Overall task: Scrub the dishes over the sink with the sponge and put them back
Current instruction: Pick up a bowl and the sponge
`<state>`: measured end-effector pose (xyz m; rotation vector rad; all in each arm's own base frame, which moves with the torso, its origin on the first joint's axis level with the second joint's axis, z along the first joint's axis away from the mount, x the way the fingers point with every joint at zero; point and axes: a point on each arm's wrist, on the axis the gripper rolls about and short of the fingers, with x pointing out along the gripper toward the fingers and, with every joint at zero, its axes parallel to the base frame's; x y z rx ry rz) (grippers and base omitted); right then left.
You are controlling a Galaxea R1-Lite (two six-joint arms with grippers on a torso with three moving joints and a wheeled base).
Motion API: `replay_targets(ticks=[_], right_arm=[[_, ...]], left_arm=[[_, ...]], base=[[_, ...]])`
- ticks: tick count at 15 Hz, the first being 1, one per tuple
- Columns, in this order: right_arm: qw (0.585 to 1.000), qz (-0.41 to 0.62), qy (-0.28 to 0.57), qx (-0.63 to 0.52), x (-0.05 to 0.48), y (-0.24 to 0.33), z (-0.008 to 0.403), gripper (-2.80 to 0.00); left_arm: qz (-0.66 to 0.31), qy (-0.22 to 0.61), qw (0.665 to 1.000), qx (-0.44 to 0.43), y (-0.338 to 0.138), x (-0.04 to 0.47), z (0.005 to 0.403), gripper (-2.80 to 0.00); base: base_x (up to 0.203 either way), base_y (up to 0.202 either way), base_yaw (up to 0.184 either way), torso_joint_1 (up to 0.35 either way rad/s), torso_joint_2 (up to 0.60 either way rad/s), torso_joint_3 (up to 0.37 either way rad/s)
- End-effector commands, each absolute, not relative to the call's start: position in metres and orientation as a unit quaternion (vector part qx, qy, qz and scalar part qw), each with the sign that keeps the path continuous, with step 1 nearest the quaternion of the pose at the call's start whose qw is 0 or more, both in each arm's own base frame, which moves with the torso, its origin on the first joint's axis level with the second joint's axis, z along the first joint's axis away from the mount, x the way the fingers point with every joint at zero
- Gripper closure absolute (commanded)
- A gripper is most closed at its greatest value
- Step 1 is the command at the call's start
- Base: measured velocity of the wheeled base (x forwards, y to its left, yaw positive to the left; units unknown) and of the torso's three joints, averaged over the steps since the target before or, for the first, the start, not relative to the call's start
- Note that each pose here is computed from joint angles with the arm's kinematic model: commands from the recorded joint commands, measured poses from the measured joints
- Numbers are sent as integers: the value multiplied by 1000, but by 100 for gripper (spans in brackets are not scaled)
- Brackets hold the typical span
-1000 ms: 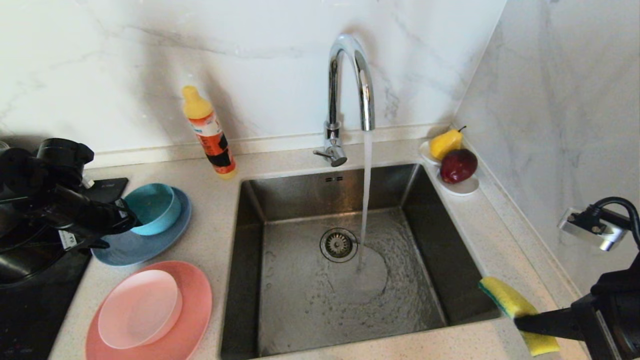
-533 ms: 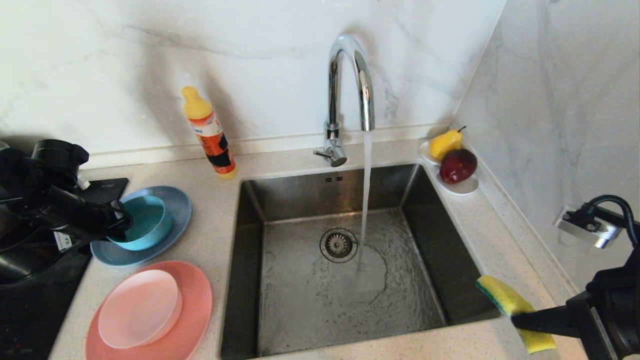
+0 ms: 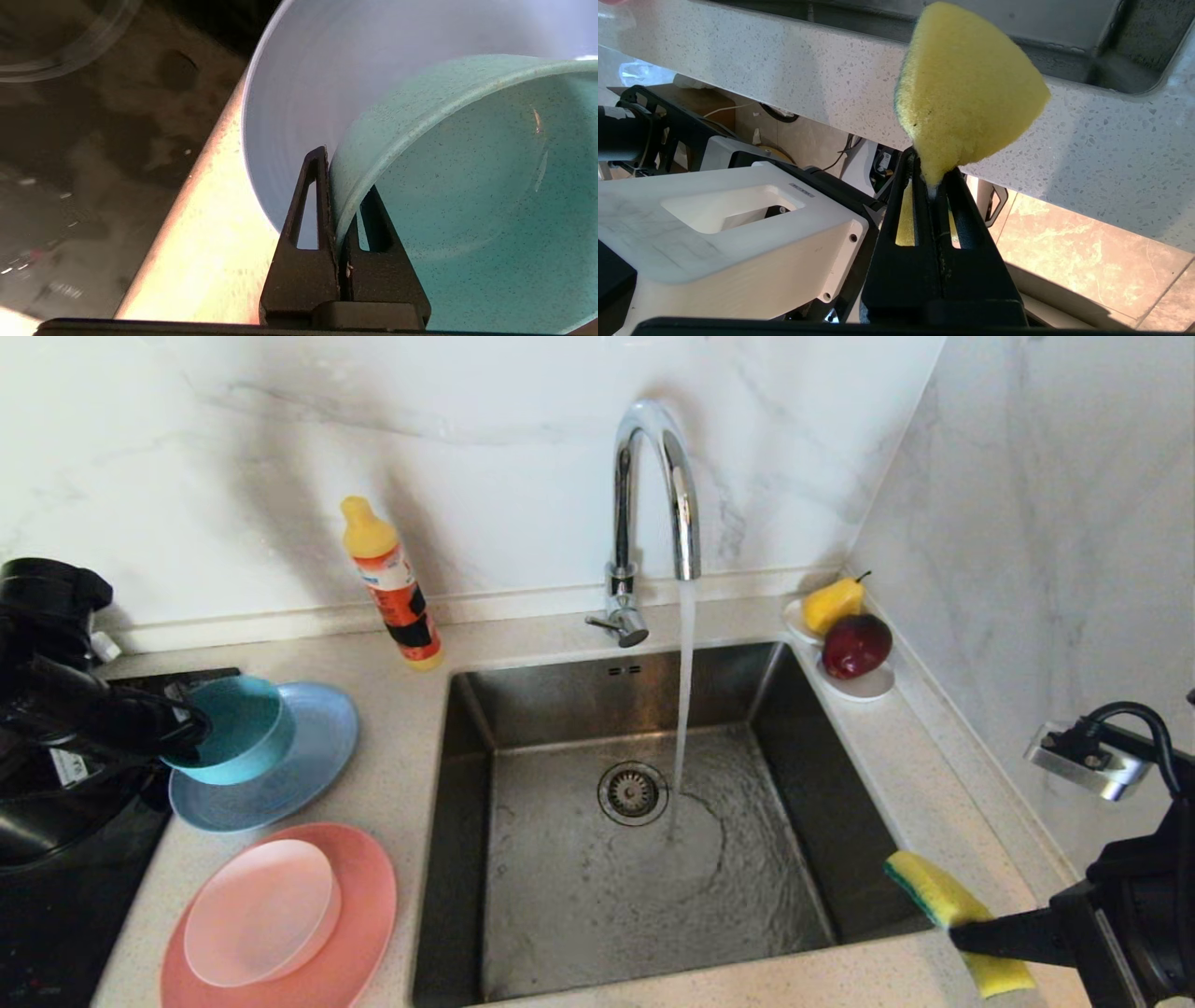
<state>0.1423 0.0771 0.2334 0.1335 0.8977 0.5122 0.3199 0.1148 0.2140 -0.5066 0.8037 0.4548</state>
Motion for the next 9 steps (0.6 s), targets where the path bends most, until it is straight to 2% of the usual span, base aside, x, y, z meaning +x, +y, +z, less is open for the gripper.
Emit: replay_targets(ticks=[1,5,9], right_arm=[[867,245,430,64,142,77,233,0],[869,246,424,67,136,74,235,0],[876,252,406,69,128,70,241,0]], left_arm=[[212,321,892,-237,104,288,260,0],[183,249,922,-234,78,225,313,0],[48,245,936,-247,37,163,338,0]], base=[[0,0,0,0,0,0],[0,0,0,0,0,0],[0,0,0,0,0,0]])
